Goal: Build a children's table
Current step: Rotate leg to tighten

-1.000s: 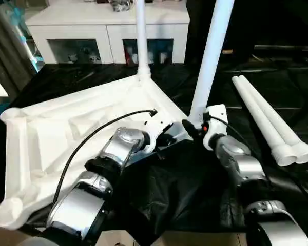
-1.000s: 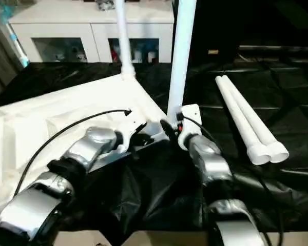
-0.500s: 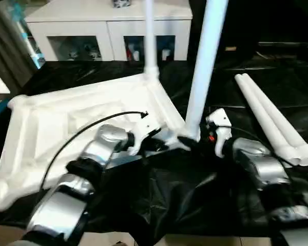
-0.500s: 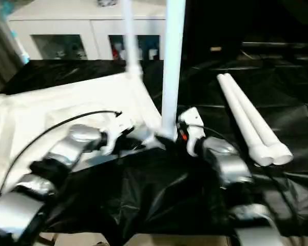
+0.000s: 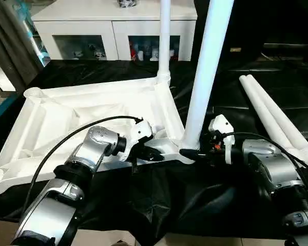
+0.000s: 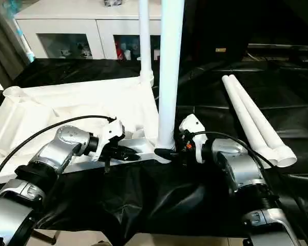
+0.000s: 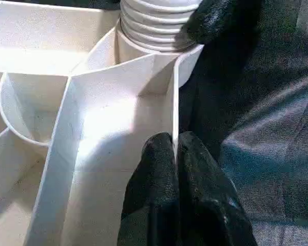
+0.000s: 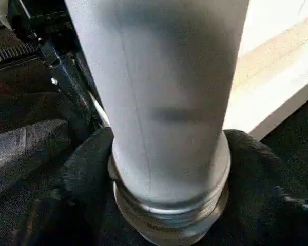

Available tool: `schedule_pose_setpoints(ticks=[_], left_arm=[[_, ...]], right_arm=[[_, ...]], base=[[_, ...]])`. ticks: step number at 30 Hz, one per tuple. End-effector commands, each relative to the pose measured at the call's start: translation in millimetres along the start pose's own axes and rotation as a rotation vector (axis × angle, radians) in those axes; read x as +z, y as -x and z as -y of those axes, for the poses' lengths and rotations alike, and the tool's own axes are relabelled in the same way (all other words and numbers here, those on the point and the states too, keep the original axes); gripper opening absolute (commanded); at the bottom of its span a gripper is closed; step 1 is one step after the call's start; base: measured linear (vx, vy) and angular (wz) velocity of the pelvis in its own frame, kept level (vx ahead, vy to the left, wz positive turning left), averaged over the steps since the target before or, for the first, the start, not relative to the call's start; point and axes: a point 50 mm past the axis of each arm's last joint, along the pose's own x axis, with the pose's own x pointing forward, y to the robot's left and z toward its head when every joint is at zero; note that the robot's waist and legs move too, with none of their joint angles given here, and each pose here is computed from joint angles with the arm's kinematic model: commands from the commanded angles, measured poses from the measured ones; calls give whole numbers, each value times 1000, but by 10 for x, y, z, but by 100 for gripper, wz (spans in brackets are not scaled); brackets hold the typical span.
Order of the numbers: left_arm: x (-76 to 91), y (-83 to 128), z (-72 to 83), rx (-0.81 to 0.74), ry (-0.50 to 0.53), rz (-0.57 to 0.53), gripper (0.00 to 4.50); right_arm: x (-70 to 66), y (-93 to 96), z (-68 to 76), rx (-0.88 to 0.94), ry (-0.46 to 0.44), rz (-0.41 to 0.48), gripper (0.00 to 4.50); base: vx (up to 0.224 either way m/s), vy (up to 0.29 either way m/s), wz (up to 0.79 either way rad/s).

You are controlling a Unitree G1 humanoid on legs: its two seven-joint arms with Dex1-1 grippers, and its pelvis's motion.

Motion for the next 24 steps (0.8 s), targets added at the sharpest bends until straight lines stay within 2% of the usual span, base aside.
schedule_pose_setpoints(ticks=[1, 3, 7, 9, 11, 13, 14, 16, 17, 18, 19, 21, 24], left_arm=[[81, 0, 9, -15, -27, 29, 0], [86, -13, -7, 11, -25, 29, 0], [116, -90, -134, 186, 20, 17, 0], [187, -176, -211, 299, 50, 20, 0], [218, -217, -241, 349, 65, 15, 0], [310, -335, -292, 460, 107, 21, 0], [310, -335, -292, 460, 107, 21, 0], [399, -461, -264, 463, 120, 41, 0], [399, -461, -264, 463, 120, 41, 0], [437, -513, -241, 445, 110, 51, 0], [445, -525, -235, 440, 107, 53, 0], [468, -548, -220, 421, 87, 59, 0], [452, -520, -202, 368, 66, 67, 0]], right_arm=[[31, -41, -42, 22, 5, 11, 293], [18, -63, -40, -5, -4, 23, 283], [-97, -184, 91, -269, -57, 10, 275], [-164, -287, 145, -435, -138, 19, 275], [-179, -340, 151, -488, -184, 27, 274], [-200, -509, 133, -584, -272, 25, 274], [-200, -509, 133, -584, -272, 25, 274], [-140, -686, 63, -581, -279, 31, 274], [-140, -686, 63, -581, -279, 31, 274], [-85, -753, 33, -561, -281, 61, 309], [-70, -767, 26, -552, -285, 71, 309], [-22, -792, 16, -535, -292, 100, 346], [17, -757, 14, -472, -259, 112, 365]], base=[[0, 0, 0], [0, 0, 0], [0, 0, 0], [0, 0, 0], [0, 0, 0], [0, 0, 0], [0, 0, 0], [0, 0, 0], [0, 0, 0], [0, 0, 0], [0, 0, 0], [0, 0, 0], [0, 0, 0]])
